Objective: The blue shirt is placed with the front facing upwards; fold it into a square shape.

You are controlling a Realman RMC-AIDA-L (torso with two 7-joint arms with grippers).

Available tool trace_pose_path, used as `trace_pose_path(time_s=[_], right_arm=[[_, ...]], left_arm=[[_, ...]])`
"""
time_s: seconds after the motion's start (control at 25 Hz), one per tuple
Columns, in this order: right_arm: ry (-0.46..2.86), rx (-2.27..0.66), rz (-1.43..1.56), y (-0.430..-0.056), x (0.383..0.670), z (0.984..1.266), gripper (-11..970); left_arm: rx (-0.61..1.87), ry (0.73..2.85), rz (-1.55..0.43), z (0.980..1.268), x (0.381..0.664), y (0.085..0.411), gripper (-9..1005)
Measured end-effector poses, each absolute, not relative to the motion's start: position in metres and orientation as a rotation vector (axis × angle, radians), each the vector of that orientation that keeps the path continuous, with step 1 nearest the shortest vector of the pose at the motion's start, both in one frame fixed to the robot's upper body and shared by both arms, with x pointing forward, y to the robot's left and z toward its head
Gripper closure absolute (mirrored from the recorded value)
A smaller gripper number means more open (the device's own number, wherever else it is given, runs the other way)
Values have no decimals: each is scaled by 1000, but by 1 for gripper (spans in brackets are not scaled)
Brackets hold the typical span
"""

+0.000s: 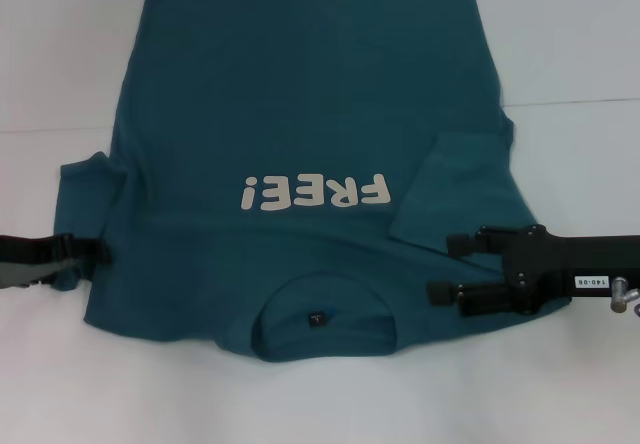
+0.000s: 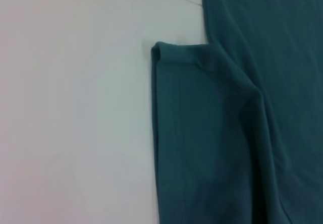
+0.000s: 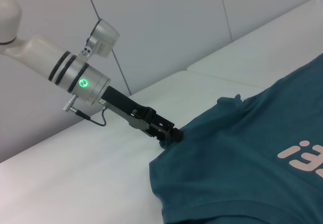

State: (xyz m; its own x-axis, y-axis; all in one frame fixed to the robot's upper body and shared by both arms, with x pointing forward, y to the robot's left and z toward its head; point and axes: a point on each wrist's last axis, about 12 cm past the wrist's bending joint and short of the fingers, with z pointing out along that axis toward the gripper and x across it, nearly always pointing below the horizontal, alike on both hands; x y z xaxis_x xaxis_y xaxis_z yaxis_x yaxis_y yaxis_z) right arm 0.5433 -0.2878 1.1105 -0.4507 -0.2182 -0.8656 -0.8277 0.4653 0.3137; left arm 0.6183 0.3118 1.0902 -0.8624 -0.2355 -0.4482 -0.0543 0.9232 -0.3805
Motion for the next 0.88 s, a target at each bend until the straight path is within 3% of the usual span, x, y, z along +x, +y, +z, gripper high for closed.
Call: trace_pose_path(time_s=[0.72,0.88], right_arm=[[1928,-870,993,-287,542,1109,13],[1929,-867,997,-287,541,1108,13]], left_arm=[[-207,2567,-490,1093,621,311,290],[-210,2557,-485,1095,621,312,482]])
